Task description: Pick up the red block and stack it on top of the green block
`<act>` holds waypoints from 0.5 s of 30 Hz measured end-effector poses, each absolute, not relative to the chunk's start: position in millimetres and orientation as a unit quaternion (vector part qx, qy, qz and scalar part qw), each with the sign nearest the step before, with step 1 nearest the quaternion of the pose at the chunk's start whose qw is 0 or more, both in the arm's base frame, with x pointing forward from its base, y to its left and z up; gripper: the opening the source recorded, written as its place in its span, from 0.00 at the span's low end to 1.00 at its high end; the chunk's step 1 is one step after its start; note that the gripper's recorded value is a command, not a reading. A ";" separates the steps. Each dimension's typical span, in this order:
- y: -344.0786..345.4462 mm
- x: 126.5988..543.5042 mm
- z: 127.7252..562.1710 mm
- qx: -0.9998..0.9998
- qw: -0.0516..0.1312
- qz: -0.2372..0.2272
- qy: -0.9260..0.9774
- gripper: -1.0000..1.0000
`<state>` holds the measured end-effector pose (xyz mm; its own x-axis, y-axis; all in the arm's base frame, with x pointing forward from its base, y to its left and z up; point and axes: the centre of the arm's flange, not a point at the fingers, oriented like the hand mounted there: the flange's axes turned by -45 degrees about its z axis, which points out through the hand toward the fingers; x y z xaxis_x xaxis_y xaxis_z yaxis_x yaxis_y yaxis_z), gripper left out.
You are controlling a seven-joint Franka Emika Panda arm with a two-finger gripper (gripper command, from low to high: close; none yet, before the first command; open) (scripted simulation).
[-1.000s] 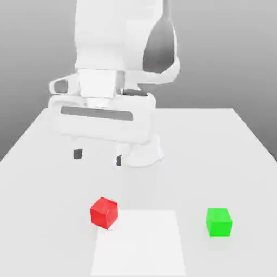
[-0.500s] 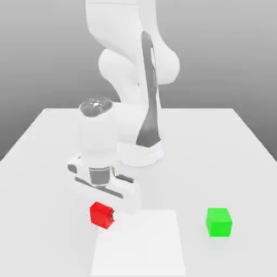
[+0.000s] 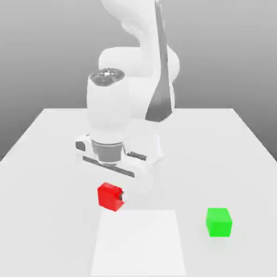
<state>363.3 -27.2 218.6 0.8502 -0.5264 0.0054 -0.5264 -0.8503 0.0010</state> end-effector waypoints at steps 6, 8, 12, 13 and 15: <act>48.3 377.3 228.8 0.954 0.001 0.004 -0.301 0.00; 74.9 378.2 232.1 0.951 0.001 0.004 -0.309 0.00; 129.0 374.0 238.3 0.945 0.000 0.004 -0.327 0.00; 142.7 371.7 239.8 0.943 0.000 0.003 -0.331 0.00; 169.9 365.5 242.7 0.940 0.000 0.002 -0.340 0.00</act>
